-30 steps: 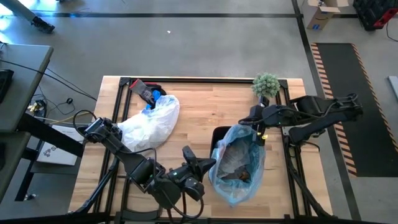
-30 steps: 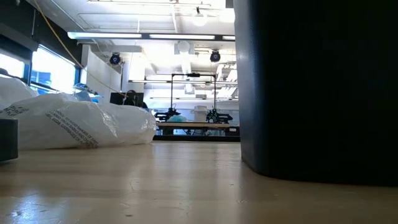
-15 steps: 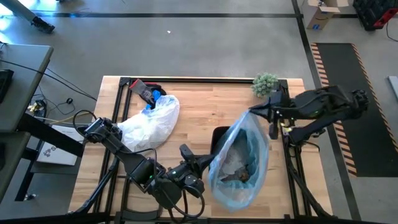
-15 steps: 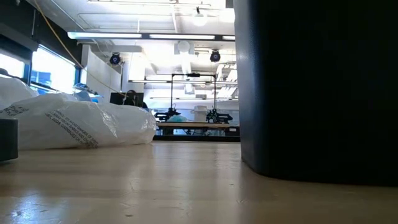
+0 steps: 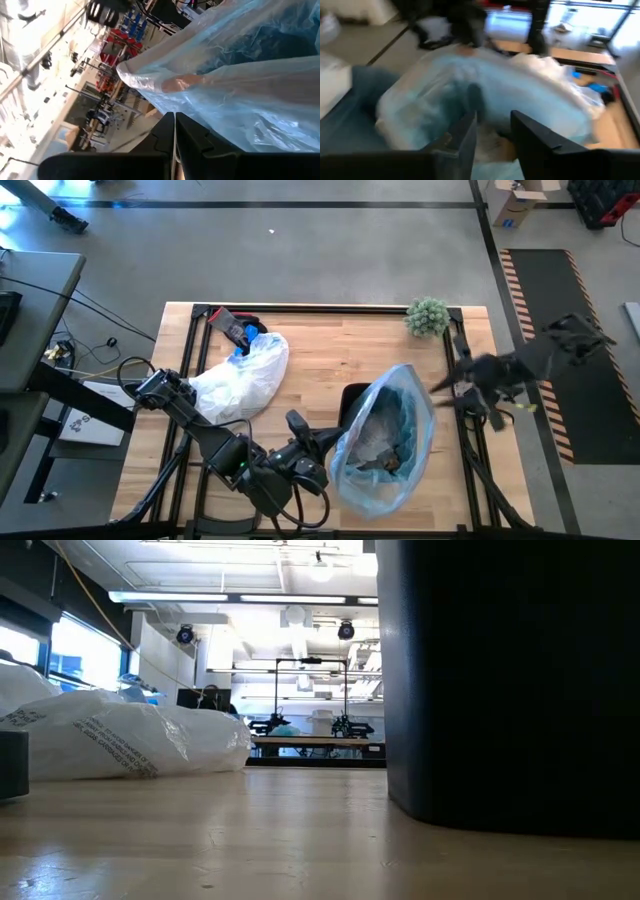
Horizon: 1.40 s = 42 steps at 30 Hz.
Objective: Place trash/remove bag and relplace
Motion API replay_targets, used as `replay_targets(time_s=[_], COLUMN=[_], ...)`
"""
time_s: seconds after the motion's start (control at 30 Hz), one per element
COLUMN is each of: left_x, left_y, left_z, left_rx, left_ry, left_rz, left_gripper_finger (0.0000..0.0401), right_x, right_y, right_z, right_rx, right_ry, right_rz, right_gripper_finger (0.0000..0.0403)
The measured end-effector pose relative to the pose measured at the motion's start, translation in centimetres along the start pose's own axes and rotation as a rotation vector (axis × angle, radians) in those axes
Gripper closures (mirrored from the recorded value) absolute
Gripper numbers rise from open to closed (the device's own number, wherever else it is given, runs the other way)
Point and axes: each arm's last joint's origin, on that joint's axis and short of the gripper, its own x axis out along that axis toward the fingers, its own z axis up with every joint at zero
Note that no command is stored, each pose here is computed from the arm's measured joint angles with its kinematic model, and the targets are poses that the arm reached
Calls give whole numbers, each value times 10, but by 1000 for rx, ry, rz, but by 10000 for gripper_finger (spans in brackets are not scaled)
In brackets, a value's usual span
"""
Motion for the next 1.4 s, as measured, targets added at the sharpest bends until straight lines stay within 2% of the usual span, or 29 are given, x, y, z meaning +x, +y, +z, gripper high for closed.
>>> replay_targets(time_s=[0.1, 0.23, 0.33, 0.53, 0.73, 0.83, 1.0, 1.17, 1.27, 1.4], left_x=[0, 1, 1, 3, 12, 16, 19, 19, 19, 19], left_y=[-2, -5, -7, -8, -5, -5, -5, -5, -5, -5], left_z=[-2, -6, -9, -12, -15, -16, -18, -18, -18, -18], left_rx=[-48, -103, -125, -154, -171, -170, -177, -173, -174, -173], left_ry=[10, 17, 23, 40, 47, 50, 56, 57, 57, 56], left_rz=[-9, -44, -66, -81, -95, -103, -123, -120, -124, -124], left_gripper_finger=[401, 401, 401, 401, 401, 401, 401, 401, 401, 401], right_x=[10, 46, 72, 100, 104, 99, 91, 76, 68, 59], right_y=[16, 44, 65, 96, 114, 117, 120, 117, 114, 109], right_z=[-9, -26, -38, -52, -47, -45, -45, -32, -21, -6], right_rx=[-70, -180, -258, -346, -453, -506, -559, -594, -683, -831], right_ry=[94, 282, 438, 652, 613, 588, 555, 455, 374, 245], right_rz=[61, 78, 53, -12, -15, -17, -23, -62, -141, -387], right_gripper_finger=[271, 270, 270, 270, 277, 308, 392, 399, 401, 402])
